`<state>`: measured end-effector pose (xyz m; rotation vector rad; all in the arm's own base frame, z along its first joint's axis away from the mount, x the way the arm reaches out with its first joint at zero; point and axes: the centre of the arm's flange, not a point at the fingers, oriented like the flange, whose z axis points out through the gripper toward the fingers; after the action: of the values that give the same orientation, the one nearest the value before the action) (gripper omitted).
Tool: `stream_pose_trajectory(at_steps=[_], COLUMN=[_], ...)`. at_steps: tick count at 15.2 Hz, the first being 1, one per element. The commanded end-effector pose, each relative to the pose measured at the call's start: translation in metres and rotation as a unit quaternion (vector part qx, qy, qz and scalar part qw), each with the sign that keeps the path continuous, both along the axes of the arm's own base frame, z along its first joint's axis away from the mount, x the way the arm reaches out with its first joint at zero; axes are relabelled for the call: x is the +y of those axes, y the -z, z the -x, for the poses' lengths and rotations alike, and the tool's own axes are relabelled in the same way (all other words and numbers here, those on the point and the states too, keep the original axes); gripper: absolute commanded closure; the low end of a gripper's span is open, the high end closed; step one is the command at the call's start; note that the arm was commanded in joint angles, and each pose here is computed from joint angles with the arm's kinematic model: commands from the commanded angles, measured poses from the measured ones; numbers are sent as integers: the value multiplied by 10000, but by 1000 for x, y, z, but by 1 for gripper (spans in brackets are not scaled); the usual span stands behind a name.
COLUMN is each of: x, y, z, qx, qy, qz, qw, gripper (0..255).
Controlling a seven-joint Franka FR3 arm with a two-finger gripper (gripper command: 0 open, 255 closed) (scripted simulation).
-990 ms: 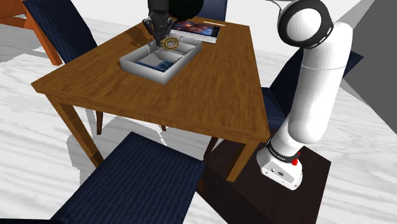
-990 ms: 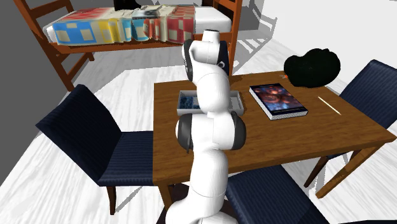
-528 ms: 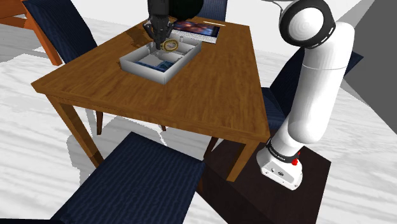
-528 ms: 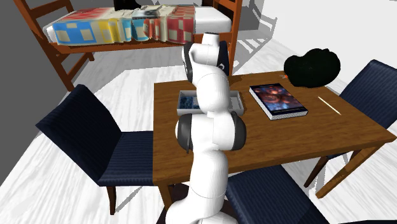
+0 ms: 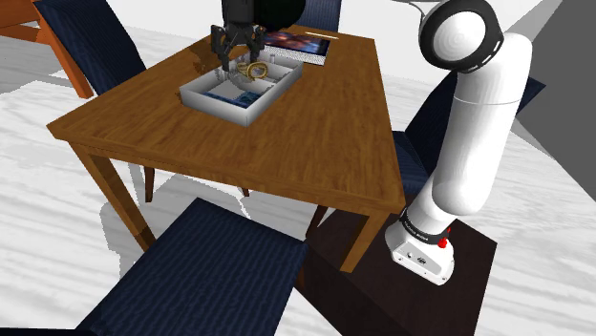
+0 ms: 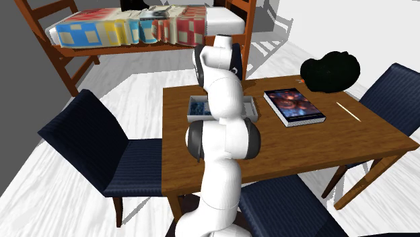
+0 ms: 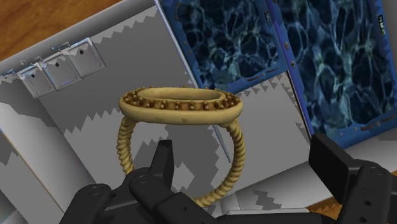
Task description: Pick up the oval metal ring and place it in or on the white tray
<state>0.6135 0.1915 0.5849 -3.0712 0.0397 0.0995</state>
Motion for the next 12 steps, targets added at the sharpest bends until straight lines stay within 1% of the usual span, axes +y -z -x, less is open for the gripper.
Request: stream_pose_trajectory(at_steps=[1,4,12], x=[-1,-3,-3], y=[-13,-50,-50], z=[-1,-3,-3], qx=[0,0,0], qy=[0,0,0], qz=[0,0,0], qw=[10000,10000,10000], gripper=[0,0,0])
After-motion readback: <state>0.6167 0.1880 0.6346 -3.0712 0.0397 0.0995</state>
